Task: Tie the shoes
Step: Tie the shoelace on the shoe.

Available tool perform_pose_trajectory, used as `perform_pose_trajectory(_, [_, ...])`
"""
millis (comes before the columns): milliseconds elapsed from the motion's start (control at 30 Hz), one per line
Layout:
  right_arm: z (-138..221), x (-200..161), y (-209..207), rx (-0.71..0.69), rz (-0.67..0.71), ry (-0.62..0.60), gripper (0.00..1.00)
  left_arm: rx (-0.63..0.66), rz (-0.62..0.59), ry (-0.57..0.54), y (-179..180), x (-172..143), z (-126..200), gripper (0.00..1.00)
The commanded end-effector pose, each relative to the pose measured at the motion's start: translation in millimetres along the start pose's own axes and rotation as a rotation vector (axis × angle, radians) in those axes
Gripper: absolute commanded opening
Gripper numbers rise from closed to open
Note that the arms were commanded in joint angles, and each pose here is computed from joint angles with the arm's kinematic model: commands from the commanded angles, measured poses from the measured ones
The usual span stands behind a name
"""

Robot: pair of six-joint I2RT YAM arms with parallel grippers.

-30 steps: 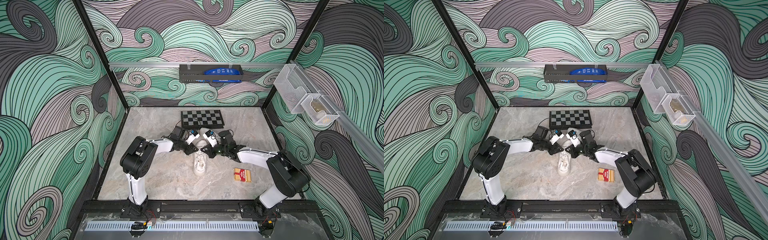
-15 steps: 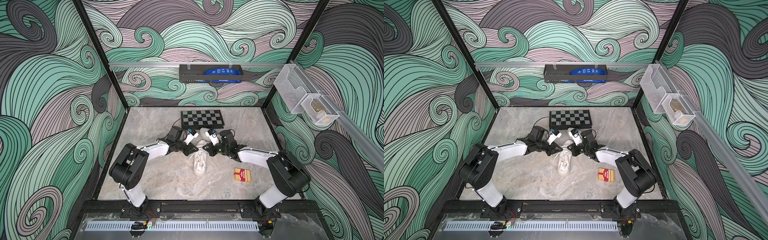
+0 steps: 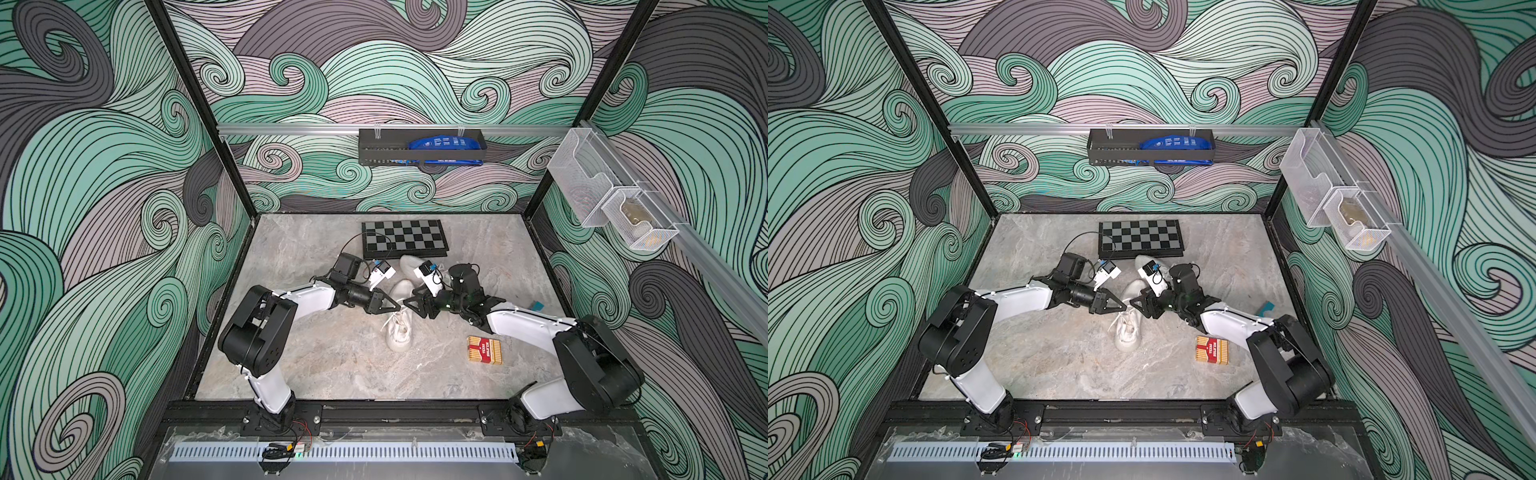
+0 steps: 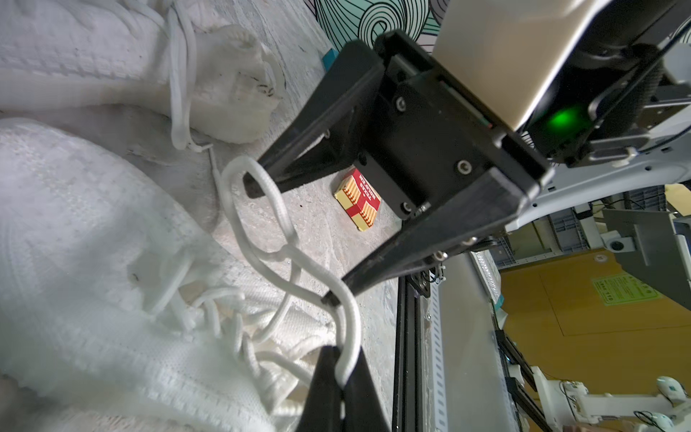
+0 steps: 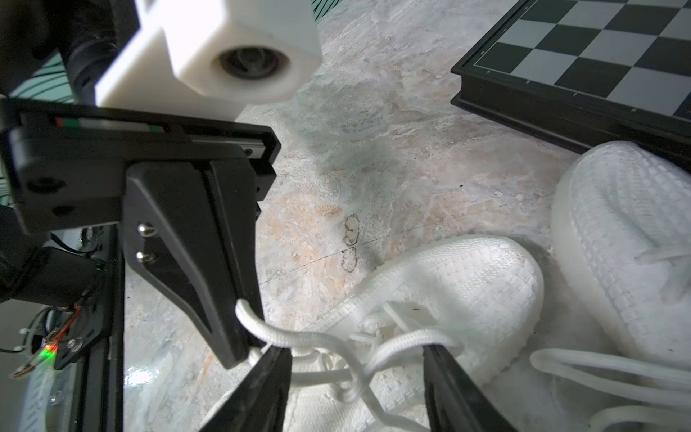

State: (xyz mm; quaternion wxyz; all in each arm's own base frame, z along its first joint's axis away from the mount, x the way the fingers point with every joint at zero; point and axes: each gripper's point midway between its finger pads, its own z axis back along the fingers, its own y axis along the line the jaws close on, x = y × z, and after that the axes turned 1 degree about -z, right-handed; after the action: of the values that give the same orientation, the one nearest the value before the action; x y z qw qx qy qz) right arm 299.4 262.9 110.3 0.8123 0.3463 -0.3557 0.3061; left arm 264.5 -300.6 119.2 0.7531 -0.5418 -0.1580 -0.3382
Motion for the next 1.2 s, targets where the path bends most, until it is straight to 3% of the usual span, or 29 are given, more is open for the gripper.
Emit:
perform_pose_trajectory(0, [8.8,13.7,3.8,-0.001,0.013,-0.045,0.65,-0.054,-0.004,0.004,-9.4,6.6,2.1,0.00])
perform_pose_trajectory(267, [43.1,17.7,8.3,-0.043,-0.348,-0.139,0.71,-0.060,0.000,-0.045,-14.6,17.0,5.8,0.00])
perform_pose_trajectory(467, [54.3,6.4,29.3,0.064,-0.602,-0.124,0.69,-0.064,0.009,-0.093,-17.8,18.5,9.9,0.00])
perform_pose_trajectory(667, [55.5,24.7,40.2,0.132,-0.889,-0.126,0.62,-0.082,0.009,-0.109,-23.3,16.9,12.1,0.00])
perform_pose_trajectory(900, [43.4,26.0,49.2,0.195,-1.080,-0.119,0.57,-0.090,0.002,-0.118,-27.1,15.0,13.1,0.00])
perform_pose_trajectory(1167, [17.0,21.6,66.6,0.297,-1.150,-0.089,0.46,-0.091,0.002,-0.115,-27.7,12.7,13.3,0.00])
